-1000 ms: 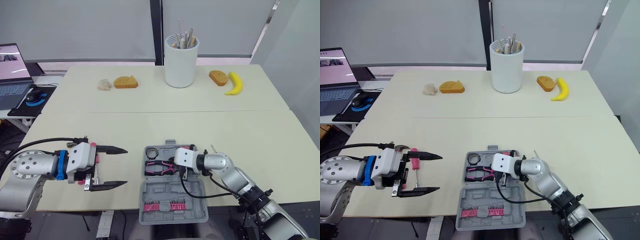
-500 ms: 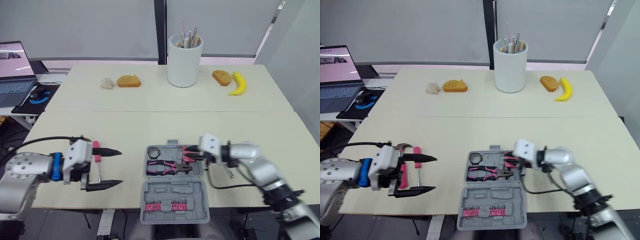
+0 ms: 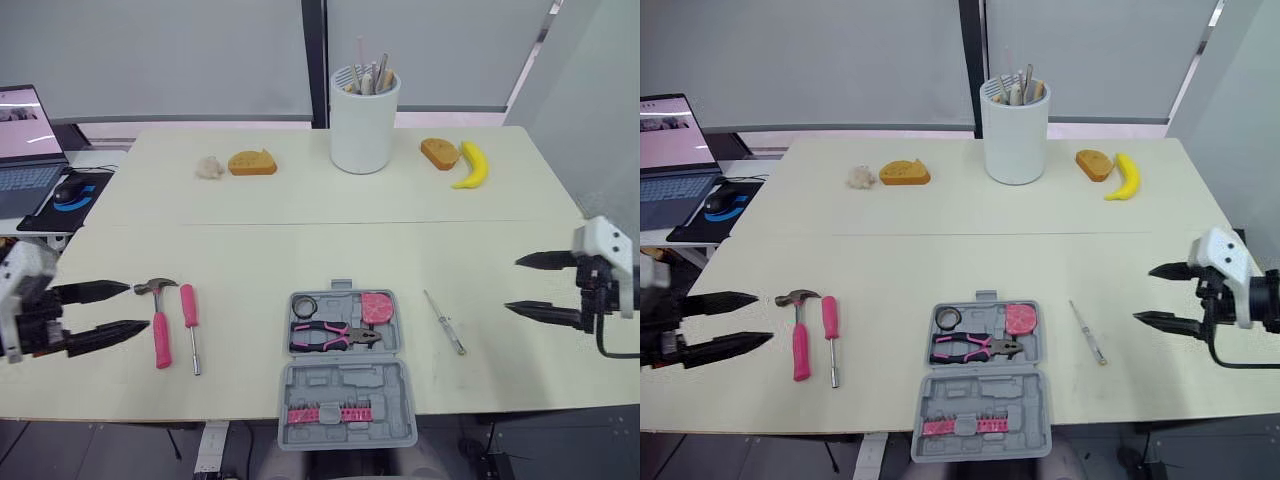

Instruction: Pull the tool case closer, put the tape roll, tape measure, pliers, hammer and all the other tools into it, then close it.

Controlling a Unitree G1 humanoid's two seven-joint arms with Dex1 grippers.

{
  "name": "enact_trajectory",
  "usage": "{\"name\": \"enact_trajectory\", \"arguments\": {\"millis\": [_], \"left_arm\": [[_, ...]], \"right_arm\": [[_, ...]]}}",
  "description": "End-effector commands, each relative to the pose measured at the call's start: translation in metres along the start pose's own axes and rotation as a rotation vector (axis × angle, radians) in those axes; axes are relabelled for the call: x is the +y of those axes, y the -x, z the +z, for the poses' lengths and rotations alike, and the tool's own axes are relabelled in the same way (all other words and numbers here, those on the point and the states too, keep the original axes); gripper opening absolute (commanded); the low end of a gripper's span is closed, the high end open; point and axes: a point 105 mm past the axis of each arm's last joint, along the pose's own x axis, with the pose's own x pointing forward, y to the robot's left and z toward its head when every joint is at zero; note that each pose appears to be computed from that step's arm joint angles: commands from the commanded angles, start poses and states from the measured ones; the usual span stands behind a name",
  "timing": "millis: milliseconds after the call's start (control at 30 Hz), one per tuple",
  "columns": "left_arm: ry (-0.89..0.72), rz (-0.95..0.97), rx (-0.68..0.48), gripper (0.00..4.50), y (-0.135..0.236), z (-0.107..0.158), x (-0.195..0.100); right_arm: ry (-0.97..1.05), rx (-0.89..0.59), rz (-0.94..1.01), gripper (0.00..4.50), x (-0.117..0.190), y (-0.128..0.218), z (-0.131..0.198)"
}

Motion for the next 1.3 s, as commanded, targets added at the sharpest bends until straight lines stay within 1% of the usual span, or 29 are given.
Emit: {"name": "enact_trajectory", "arguments": {"millis": [33, 167, 300, 367, 567, 667, 767, 900, 1000, 1100, 1133, 1167, 1200, 1267, 1300], "left_arm": [[0.046, 0.087, 0.055, 4.50, 0.025, -0.020, 0.016], [0.074, 0.140, 0.073, 4.50, 0.041, -0.024, 0.028], [0.085, 0.158, 0.095, 4.50, 0.048, -0.029, 0.033], [0.083, 0.156, 0.102, 4.50, 0.048, -0.031, 0.033], [0.053, 0.187, 0.113, 4.50, 0.041, -0.031, 0.035], [0.019, 0.186, 0.121, 4.50, 0.038, -0.032, 0.032], [-0.016, 0.177, 0.147, 3.88, 0.032, -0.038, 0.027], [-0.036, 0.096, 0.151, 2.60, 0.015, -0.043, 0.007], [-0.078, 0.002, 0.145, 1.57, -0.009, -0.040, -0.016], [-0.120, -0.041, 0.136, 0.52, -0.026, -0.036, -0.030], [-0.141, -0.078, 0.140, 0.22, -0.036, -0.035, -0.039], [-0.155, -0.104, 0.142, 0.00, -0.043, -0.034, -0.045], [-0.181, -0.123, 0.145, 0.00, -0.054, -0.034, -0.052], [-0.246, -0.186, 0.158, 0.00, -0.089, -0.042, -0.071], [-0.269, -0.204, 0.159, 0.00, -0.101, -0.045, -0.077]], "right_arm": [[-0.018, 0.009, -0.058, 4.48, -0.013, 0.013, -0.012], [-0.040, 0.031, -0.082, 4.48, -0.018, 0.022, -0.022], [-0.032, 0.061, -0.064, 4.48, -0.014, 0.017, -0.028], [-0.029, 0.055, -0.073, 4.48, -0.014, 0.013, -0.026], [0.023, 0.107, -0.076, 4.48, -0.011, 0.004, -0.028], [0.059, 0.092, -0.059, 4.48, -0.006, -0.007, -0.022], [0.105, 0.110, -0.034, 3.88, 0.002, -0.017, -0.024], [0.156, 0.111, 0.016, 2.51, 0.016, -0.035, -0.024], [0.195, 0.099, 0.068, 1.77, 0.031, -0.051, -0.022], [0.218, 0.096, 0.096, 1.08, 0.040, -0.062, -0.020], [0.233, 0.094, 0.106, 0.89, 0.044, -0.068, -0.020], [0.244, 0.092, 0.112, 0.68, 0.047, -0.072, -0.019], [0.258, 0.092, 0.127, 0.46, 0.051, -0.078, -0.019], [0.328, 0.132, 0.148, 0.06, 0.060, -0.097, -0.023], [0.351, 0.141, 0.149, 0.03, 0.062, -0.104, -0.024]]}}
